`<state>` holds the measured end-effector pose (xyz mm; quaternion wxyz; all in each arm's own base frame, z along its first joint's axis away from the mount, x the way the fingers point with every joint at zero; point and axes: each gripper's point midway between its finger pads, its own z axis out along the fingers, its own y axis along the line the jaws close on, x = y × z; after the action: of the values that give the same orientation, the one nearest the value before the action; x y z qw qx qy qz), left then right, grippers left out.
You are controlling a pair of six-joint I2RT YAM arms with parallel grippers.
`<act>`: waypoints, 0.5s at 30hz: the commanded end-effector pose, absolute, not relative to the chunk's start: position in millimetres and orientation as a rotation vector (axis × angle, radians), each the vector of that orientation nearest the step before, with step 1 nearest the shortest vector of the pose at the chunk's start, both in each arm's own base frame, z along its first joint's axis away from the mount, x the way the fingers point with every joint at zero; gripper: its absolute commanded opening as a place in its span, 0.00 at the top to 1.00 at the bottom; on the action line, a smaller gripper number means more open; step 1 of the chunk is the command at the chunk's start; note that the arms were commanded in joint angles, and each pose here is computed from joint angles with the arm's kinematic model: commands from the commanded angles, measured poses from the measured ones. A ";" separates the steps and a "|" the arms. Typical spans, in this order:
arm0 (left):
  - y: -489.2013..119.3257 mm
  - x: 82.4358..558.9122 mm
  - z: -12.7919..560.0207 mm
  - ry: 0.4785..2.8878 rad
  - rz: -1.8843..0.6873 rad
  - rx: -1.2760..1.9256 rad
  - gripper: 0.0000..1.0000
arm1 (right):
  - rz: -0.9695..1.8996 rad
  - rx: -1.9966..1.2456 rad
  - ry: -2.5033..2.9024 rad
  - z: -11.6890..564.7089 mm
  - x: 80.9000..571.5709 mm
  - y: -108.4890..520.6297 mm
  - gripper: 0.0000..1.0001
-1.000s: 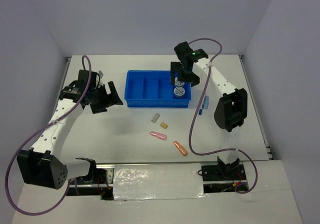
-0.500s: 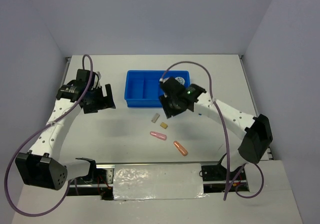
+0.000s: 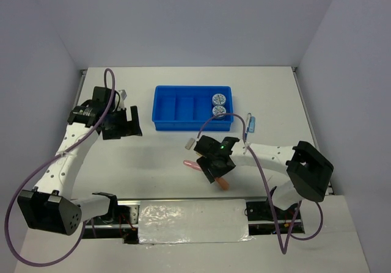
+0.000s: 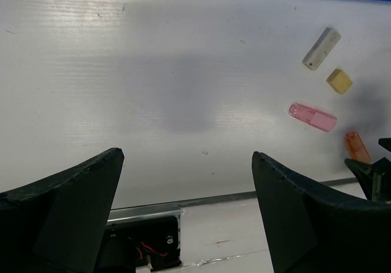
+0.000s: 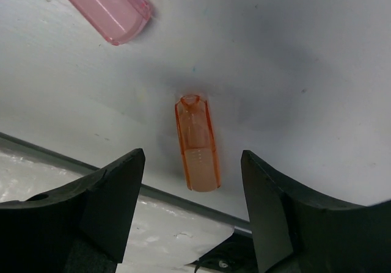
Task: Sort the stationery into containers
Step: Pick up the stationery from the center of the board.
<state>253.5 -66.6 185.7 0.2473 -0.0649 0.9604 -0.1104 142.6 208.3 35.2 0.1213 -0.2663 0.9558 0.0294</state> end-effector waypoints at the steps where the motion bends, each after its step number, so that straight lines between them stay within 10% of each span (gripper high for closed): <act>1: -74.0 252.2 183.4 2.617 -0.357 -0.124 0.01 | 0.108 -0.719 2.767 23.5 149.4 217.0 0.33; 8: -70.5 251.9 184.8 2.618 -0.328 -0.091 0.01 | 0.069 -0.693 2.790 -0.6 144.7 212.2 0.53; 11: -70.3 250.0 182.8 2.627 -0.327 -0.086 0.01 | 0.051 -0.682 2.768 11.5 150.8 214.8 0.79; 15: -70.9 250.8 188.2 2.614 -0.333 -0.083 0.01 | 0.204 -0.592 2.628 75.1 173.2 241.7 0.81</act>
<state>248.1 -69.2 178.7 0.2353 -0.0448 0.9639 -0.1166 145.8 212.8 18.4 0.1320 -0.2370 0.9622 0.0239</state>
